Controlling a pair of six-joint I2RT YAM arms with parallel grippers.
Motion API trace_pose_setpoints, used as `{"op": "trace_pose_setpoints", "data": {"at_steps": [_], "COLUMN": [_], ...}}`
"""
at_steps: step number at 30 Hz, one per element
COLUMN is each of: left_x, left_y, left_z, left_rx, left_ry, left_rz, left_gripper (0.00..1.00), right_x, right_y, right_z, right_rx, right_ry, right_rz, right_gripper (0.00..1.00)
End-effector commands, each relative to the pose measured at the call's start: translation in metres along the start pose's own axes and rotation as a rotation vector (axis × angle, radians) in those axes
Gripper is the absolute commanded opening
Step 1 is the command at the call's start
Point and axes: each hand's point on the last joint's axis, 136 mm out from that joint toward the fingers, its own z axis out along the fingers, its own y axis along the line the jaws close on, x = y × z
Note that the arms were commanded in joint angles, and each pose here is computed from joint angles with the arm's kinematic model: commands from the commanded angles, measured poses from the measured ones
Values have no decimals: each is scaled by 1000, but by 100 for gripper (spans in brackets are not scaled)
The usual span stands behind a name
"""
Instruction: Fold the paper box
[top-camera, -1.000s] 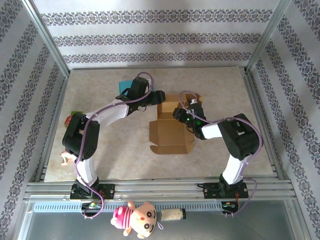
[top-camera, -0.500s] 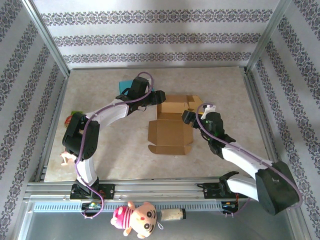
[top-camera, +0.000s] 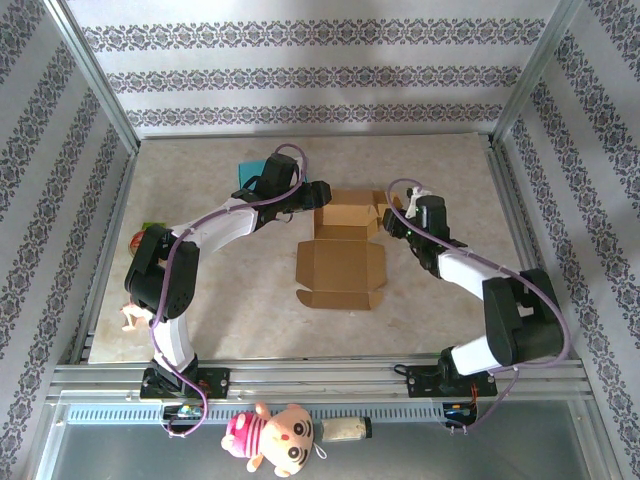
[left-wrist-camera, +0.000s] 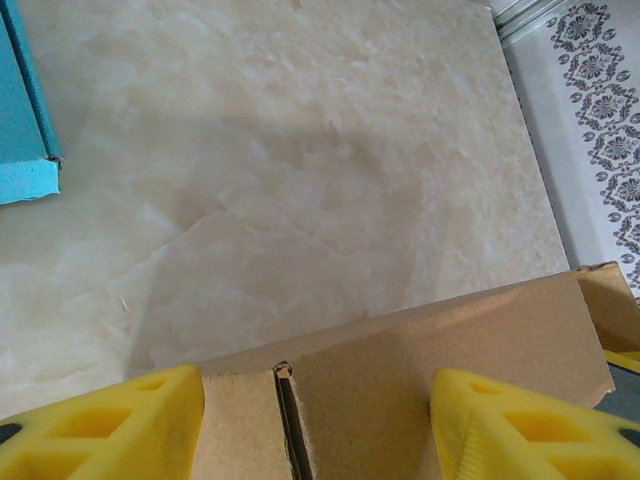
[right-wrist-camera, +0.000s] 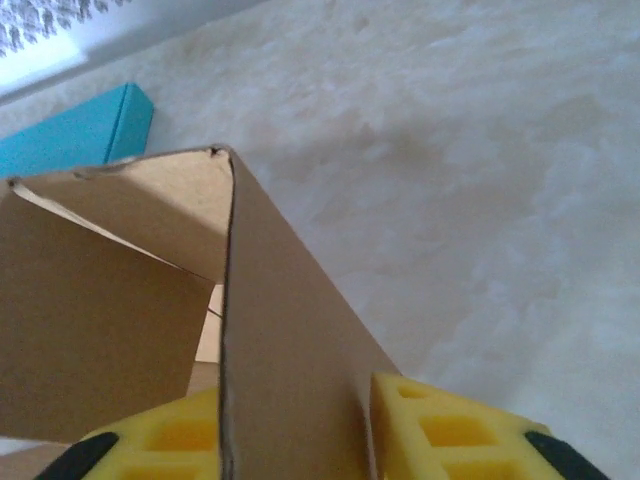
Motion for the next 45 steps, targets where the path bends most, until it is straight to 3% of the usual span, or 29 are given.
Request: {"op": "trace_pose_setpoints", "data": {"at_steps": [1,4,8,12,18,23,26,31,37,42,45], "left_x": [6,7,7,9,10,13,9,-13,-33,-30,-6], "left_y": [11,10,9,8,6,3,2,-15,-23,-38,-52], "left_z": [4,6,7,8,8,8,4,-24,-68,-99,-109], "left_rx": [-35,-21,-16,-12,-12,-24,-38,-11,-72,-36,-45], "left_ry": [32,34,35,35,35,40,18,-89,-175,-254,-284], "left_rz": [1,-6,-7,-9,1,49,77,179,263,222,195], "left_gripper": [61,61,61,61,61,61,61,74,80,77,66], "right_x": [-4,-4,-15,-24,-27,-30,-31,-14,-6,-7,-11], "right_y": [18,39,60,61,72,64,51,35,26,26,27], "right_z": [2,-8,-23,-31,-32,-32,-29,-17,-15,-14,-13], "right_rx": [-85,-141,-170,-116,-146,-71,35,93,141,144,148], "right_ry": [22,19,7,25,50,59,18,55,14,-2,-18], "right_rz": [70,108,132,169,162,81,-61,-149,-247,-286,-304], "right_gripper": [19,10,7,11,14,14,13,8,5,4,4]}}
